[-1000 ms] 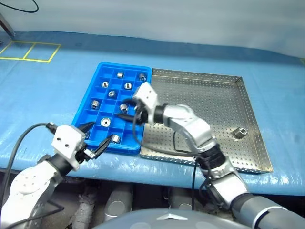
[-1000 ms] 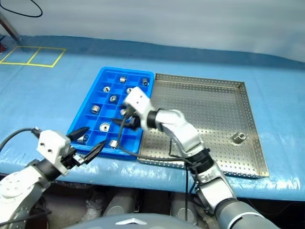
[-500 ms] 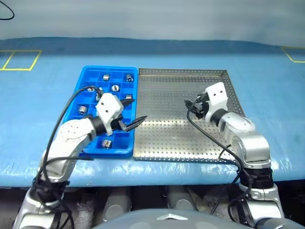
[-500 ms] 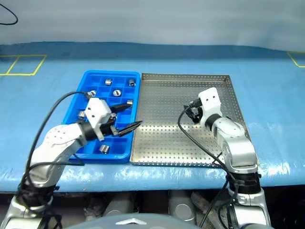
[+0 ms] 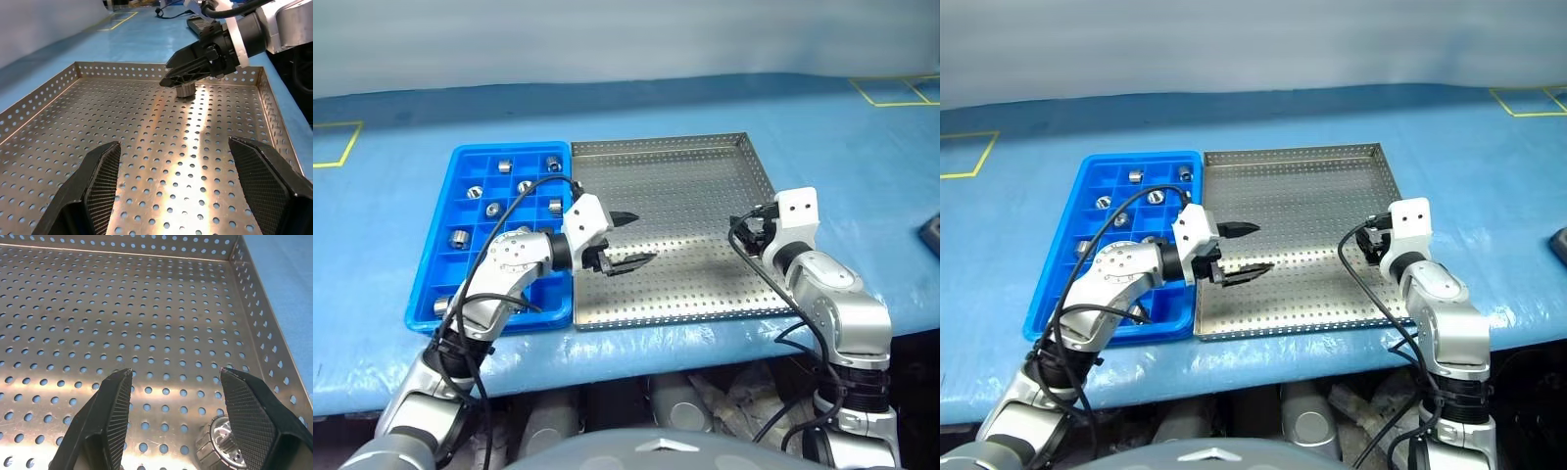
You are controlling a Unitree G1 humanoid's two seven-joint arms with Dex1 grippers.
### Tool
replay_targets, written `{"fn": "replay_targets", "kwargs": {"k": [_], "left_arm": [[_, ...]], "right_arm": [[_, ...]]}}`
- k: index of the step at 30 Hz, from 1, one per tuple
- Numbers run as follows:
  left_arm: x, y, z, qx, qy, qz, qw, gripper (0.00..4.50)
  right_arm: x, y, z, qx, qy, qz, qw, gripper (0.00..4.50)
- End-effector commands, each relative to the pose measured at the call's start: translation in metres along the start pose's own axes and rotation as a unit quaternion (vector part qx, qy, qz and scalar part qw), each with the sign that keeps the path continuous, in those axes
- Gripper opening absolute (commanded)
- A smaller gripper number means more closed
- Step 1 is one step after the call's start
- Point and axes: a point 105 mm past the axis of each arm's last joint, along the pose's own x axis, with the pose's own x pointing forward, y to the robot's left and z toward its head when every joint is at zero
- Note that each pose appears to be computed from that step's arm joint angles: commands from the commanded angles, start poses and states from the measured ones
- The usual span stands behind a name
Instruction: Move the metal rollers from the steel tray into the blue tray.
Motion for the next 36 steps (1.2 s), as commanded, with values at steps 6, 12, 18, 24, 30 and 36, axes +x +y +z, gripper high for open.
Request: {"fn": "replay_targets", "kwargs": {"k": [6,12,18,24,30,36], "left_arm": [[0.004,-0.008,0.004,0.015,-0.007,-0.017,1.0,3.86],[0.002,-0.01,0.003,0.014,-0.007,-0.015,1.0,3.86],[0.001,-0.011,0.002,0.013,-0.006,-0.011,1.0,3.86],[0.0,-0.01,0.002,0.014,-0.006,-0.007,1.0,3.86],[-0.001,-0.009,0.003,0.016,-0.005,-0.003,1.0,3.86],[-0.002,-0.008,0.002,0.015,-0.004,0.001,1.0,3.86]], "right_arm": [[-0.003,-0.019,-0.007,0.019,0.009,-0.038,0.999,3.0],[0.003,-0.019,-0.012,0.029,0.018,-0.039,0.999,3.0],[0.009,-0.021,-0.021,0.038,0.032,-0.044,0.998,3.0],[0.013,-0.023,-0.027,0.047,0.039,-0.048,0.997,3.0],[0.016,-0.024,-0.032,0.051,0.047,-0.053,0.996,2.47],[0.017,-0.021,-0.027,0.048,0.035,-0.046,0.997,1.7]]}}
